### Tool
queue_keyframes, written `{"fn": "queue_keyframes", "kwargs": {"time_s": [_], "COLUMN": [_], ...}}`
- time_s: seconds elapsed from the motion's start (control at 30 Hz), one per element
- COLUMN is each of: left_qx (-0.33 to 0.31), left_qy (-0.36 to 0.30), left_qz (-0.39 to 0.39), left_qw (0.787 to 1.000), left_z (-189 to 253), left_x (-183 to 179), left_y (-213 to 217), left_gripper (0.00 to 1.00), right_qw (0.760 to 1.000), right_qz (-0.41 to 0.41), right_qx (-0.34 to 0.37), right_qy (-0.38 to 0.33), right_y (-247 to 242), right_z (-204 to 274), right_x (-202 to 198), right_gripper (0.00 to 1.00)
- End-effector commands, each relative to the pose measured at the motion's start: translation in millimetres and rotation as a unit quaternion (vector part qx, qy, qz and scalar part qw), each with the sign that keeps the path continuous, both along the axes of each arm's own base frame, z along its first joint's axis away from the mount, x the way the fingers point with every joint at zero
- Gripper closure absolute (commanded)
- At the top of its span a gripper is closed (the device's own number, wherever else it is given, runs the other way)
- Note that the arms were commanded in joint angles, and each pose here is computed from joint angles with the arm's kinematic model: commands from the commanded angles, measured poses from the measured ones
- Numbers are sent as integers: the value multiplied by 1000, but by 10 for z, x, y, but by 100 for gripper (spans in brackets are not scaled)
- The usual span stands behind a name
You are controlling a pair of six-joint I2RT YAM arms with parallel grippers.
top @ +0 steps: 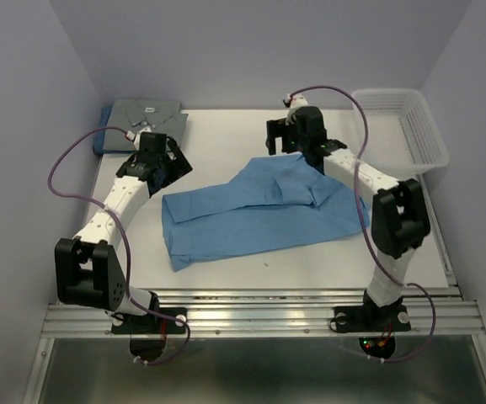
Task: Fold and stack the long sleeve shirts
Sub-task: Fold the shirt
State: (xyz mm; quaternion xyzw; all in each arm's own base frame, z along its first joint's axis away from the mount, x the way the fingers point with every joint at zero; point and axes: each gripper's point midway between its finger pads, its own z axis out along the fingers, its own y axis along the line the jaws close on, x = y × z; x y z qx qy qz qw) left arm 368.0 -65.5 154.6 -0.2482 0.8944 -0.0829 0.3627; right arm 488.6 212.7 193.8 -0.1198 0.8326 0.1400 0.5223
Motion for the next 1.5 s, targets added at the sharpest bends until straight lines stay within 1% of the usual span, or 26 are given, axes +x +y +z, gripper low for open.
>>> {"fn": "queue_keyframes", "kwargs": {"time_s": [0.0, 0.1, 0.13, 0.2, 0.4, 0.47, 0.53, 0.57, 0.6, 0.63, 0.7, 0.73, 0.77, 0.8, 0.87, 0.93, 0.97, 1.07, 1.13, 1.2, 1.27, 1.3, 1.33, 1.37, 1.43, 1.47], "left_qx": [-9, -6, -4, -3, 14, 17, 20, 22, 25, 26, 28, 29, 30, 32, 33, 37, 38, 39, 38, 36, 33, 32, 33, 32, 31, 27], "left_qy": [14, 31, 40, 58, 116, 127, 138, 144, 153, 157, 165, 169, 173, 174, 174, 169, 166, 161, 156, 149, 142, 142, 139, 134, 121, 114], "left_qz": [-31, -39, -41, -47, -39, -41, -39, -38, -37, -36, -36, -36, -34, -34, -36, -35, -37, -39, -40, -40, -43, -44, -44, -44, -45, -45], "left_qw": [999, 999, 998, 997, 992, 991, 990, 989, 987, 987, 985, 985, 984, 984, 983, 984, 985, 985, 986, 987, 988, 988, 989, 989, 991, 992], "left_z": [-103, -295, -359, -549, -1008, -1121, -1224, -1267, -1328, -1362, -1446, -1474, -1506, -1523, -1535, -1520, -1510, -1477, -1455, -1423, -1394, -1393, -1372, -1344, -1254, -1206], "left_x": [142, 207, 210, 230, 152, 97, 69, 45, 19, -1, -52, -73, -98, -97, -103, -79, -69, -31, -7, 23, 64, 77, 104, 140, 252, 303], "left_y": [-141, -169, -178, -195, -142, -130, -111, -103, -93, -80, -67, -60, -48, -42, -39, -22, -26, -25, -37, -43, -67, -75, -74, -81, -101, -116], "left_gripper": [1, 1, 1, 1, 1, 1, 1, 1, 1, 1, 1, 1, 1, 1, 1, 1, 1, 1, 1, 1, 1, 1, 1, 1, 1, 1], "right_qw": [996, 991, 984, 985, 978, 976, 975, 975, 976, 976, 978, 978, 979, 978, 980, 984, 986, 984, 979, 967, 958, 958, 952, 951, 948, 945], "right_qz": [10, -4, -6, -8, -3, 1, -9, -15, -19, -29, -48, -56, -80, -102, -127, -147, -152, -159, -177, -223, -256, -257, -265, -273, -277, -273], "right_qx": [-75, -113, -142, -143, -172, -177, -176, -177, -175, -176, -174, -174, -172, -175, -151, -96, -67, -14, -1, 4, 6, 10, 27, 21, 43, 68], "right_qy": [50, 77, 110, 98, 117, 124, 133, 132, 132, 126, 110, 100, 71, 52, 19, -15, -30, -75, -99, -121, -128, -131, -151, -144, -151, -167], "right_y": [345, 522, 544, 666, 848, 896, 883, 872, 872, 852, 829, 816, 773, 714, 641, 519, 443, 259, 22, -386, -715, -761, -905, -977, -1041, -1086], "right_z": [-420, -699, -1020, -977, -1411, -1520, -1644, -1665, -1676, -1653, -1537, -1458, -1211, -1050, -705, -207, 73, 576, 898, 1165, 1289, 1347, 1609, 1523, 1626, 1838], "right_x": [141, 354, 327, 458, 493, 452, 450, 463, 471, 504, 576, 618, 719, 774, 891, 976, 932, 886, 694, 531, 400, 295, 122, 14, -172, -349], "right_gripper": [0, 0, 0, 0, 0, 6, 33, 43, 65, 73, 83, 85, 87, 99, 99, 99, 99, 99, 99, 99, 99, 99, 99, 99, 99, 99]}}
